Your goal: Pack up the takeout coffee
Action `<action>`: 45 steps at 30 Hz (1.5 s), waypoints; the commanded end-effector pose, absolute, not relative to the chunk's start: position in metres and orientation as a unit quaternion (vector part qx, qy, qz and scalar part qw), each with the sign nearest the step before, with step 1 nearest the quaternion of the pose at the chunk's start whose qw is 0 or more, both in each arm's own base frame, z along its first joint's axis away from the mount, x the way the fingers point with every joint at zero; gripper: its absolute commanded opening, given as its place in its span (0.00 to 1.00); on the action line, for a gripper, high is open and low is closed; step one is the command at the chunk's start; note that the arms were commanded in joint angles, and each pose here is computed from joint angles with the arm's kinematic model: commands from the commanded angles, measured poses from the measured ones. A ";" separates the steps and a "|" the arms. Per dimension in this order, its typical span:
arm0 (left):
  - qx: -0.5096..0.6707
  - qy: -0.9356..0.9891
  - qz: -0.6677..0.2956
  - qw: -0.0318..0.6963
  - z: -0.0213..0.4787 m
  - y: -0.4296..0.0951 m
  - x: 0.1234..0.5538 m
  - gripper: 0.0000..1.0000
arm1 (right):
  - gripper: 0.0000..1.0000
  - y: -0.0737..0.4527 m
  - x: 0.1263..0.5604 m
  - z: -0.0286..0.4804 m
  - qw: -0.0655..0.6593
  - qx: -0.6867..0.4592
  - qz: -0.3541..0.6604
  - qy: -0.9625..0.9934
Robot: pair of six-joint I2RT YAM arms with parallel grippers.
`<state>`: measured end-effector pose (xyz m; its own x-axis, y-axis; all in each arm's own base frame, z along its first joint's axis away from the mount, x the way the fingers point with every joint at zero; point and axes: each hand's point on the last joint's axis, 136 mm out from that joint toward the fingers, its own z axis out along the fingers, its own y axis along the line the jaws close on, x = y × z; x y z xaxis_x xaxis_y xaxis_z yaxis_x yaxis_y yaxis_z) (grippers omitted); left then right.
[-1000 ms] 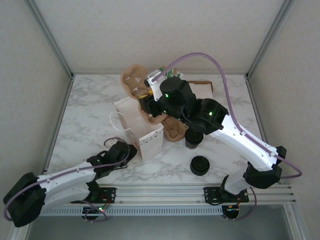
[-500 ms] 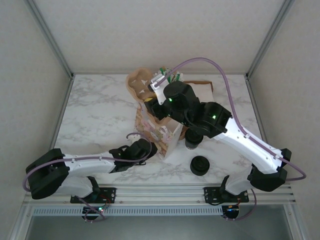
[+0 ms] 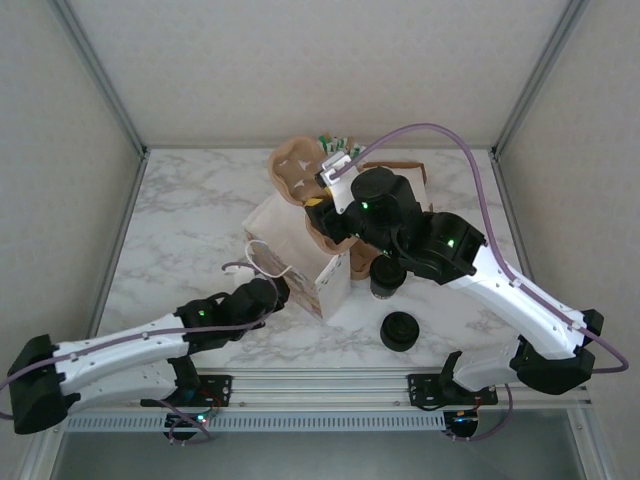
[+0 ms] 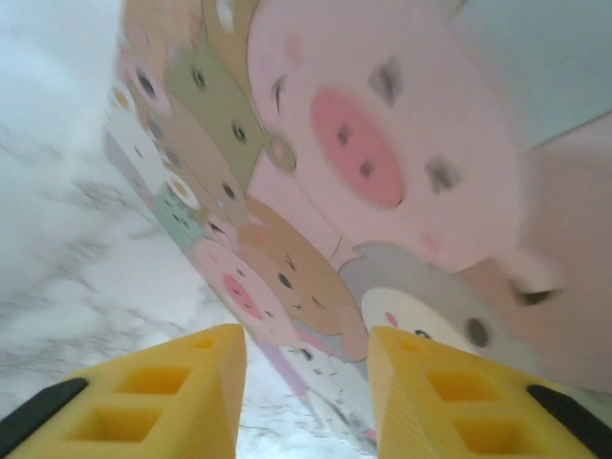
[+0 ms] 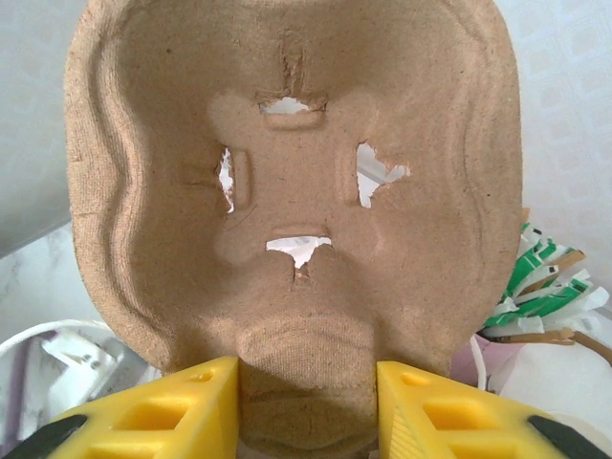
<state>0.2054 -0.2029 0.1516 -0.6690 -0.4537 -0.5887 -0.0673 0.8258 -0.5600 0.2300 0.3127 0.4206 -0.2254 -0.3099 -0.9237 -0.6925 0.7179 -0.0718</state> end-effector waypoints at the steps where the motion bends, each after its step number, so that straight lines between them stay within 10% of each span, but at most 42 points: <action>1: -0.095 0.883 -0.171 0.428 0.186 -0.165 0.203 0.44 | 0.40 0.315 0.228 0.434 0.543 -0.320 0.211 0.747; 15: 0.032 0.844 -0.076 0.530 0.308 -0.108 0.197 0.80 | 0.39 0.326 0.231 0.436 0.543 -0.307 0.231 0.747; 45: 0.146 0.882 -0.300 0.332 0.306 -0.189 0.311 0.52 | 0.39 0.341 0.249 0.403 0.550 -0.288 0.218 0.753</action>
